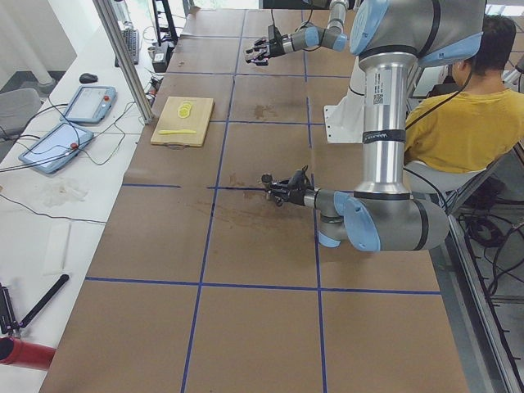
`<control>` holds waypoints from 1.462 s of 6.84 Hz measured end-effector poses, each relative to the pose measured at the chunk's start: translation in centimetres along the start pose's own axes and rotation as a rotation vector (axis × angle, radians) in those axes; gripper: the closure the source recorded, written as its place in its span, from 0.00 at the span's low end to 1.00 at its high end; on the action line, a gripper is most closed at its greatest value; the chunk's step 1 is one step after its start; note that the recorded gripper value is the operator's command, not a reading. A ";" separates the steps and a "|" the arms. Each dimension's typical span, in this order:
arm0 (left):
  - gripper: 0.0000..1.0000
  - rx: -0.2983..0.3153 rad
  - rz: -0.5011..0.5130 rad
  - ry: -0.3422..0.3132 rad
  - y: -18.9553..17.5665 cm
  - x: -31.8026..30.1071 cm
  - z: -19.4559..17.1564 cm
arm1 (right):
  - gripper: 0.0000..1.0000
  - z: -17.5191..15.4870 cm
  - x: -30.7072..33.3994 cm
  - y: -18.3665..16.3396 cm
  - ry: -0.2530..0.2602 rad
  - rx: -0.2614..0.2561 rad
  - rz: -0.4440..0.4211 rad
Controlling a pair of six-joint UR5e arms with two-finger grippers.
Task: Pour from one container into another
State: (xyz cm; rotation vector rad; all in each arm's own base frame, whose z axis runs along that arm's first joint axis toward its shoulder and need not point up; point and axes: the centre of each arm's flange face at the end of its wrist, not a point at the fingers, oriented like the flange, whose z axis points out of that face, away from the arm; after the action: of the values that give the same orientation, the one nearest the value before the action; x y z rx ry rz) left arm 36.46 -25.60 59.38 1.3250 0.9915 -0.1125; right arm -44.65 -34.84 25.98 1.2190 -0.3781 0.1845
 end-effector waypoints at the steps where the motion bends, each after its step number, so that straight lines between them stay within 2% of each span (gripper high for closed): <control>1: 0.93 0.000 0.000 0.000 0.0 0.0 0.0 | 1.00 0.0 0.0 0.0 0.000 0.000 -0.001; 4: 0.87 -0.001 0.001 -0.001 0.0 0.0 0.0 | 1.00 0.0 0.0 0.0 0.001 0.000 -0.002; 6: 0.79 -0.003 0.001 0.002 0.2 0.1 -0.1 | 1.00 0.0 0.0 0.0 0.001 0.000 -0.001; 10: 0.75 -0.008 0.001 0.007 0.4 0.3 -0.2 | 1.00 0.0 0.0 0.1 0.001 -0.001 -0.002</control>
State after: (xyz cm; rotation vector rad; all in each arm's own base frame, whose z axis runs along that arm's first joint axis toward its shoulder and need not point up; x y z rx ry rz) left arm 36.75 -25.16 59.45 1.3193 0.9970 -0.1032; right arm -44.69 -34.85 26.04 1.2185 -0.3763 0.1834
